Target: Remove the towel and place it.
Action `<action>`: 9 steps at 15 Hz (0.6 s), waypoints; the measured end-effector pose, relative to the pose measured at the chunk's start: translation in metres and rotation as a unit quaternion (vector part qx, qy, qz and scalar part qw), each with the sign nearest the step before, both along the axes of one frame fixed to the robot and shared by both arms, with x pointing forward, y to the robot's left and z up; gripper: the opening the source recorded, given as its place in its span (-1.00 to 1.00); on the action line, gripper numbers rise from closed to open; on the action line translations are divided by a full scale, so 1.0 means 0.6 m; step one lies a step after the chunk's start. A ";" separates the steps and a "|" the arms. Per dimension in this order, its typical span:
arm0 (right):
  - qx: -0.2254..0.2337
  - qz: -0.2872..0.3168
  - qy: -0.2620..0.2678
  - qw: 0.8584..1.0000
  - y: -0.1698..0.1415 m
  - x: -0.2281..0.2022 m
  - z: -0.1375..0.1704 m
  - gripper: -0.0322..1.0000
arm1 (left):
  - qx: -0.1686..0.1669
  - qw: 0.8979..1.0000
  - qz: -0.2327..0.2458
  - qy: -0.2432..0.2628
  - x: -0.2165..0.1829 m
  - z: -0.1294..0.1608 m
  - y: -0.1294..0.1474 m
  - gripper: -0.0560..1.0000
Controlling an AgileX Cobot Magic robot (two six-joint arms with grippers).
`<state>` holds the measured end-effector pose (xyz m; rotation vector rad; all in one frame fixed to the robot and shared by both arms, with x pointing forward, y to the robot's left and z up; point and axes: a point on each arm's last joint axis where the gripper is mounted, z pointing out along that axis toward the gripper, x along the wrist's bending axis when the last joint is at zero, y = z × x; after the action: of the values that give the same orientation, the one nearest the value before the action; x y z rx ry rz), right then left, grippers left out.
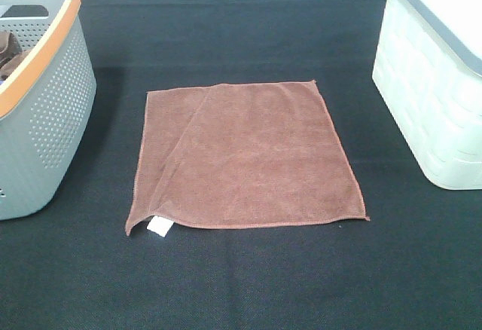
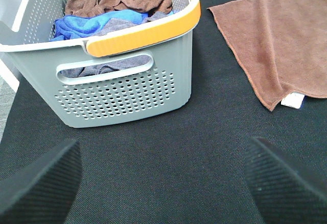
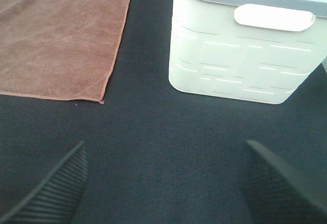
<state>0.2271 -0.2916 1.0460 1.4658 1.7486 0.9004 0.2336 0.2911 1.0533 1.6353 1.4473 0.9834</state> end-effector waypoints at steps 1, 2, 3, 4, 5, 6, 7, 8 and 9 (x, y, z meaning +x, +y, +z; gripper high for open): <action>0.000 0.000 0.000 1.000 0.000 0.000 0.000 0.55 | 0.000 1.000 0.000 0.000 0.000 0.000 0.000 0.67; 0.000 0.000 0.000 1.000 0.000 0.000 0.000 0.55 | 0.000 1.000 0.000 0.000 0.000 0.000 0.000 0.67; 0.000 0.000 0.000 1.000 0.000 0.000 0.000 0.55 | 0.000 1.000 0.000 0.000 0.000 0.000 0.000 0.67; 0.000 0.000 0.000 1.000 0.000 0.000 0.000 0.55 | 0.000 1.000 0.000 0.000 0.000 0.000 0.000 0.67; 0.000 0.000 0.000 1.000 0.000 0.000 0.000 0.55 | 0.000 1.000 0.000 0.000 0.000 0.000 0.000 0.67; 0.000 0.000 0.000 1.000 0.000 0.000 0.000 0.55 | 0.000 1.000 0.000 0.000 0.000 0.000 0.000 0.67; 0.000 0.000 0.000 1.000 0.000 0.000 0.000 0.55 | 0.000 1.000 0.000 0.000 0.000 0.000 0.000 0.67; 0.000 0.000 0.000 1.000 0.000 0.000 0.000 0.55 | 0.000 1.000 0.000 0.000 0.000 0.000 0.000 0.67; 0.000 0.000 0.000 1.000 0.000 0.000 0.000 0.55 | 0.000 1.000 0.000 0.000 0.000 0.000 0.000 0.67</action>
<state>0.2271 -0.2916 1.0460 1.4658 1.7486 0.9004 0.2336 0.2911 1.0533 1.6353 1.4473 0.9834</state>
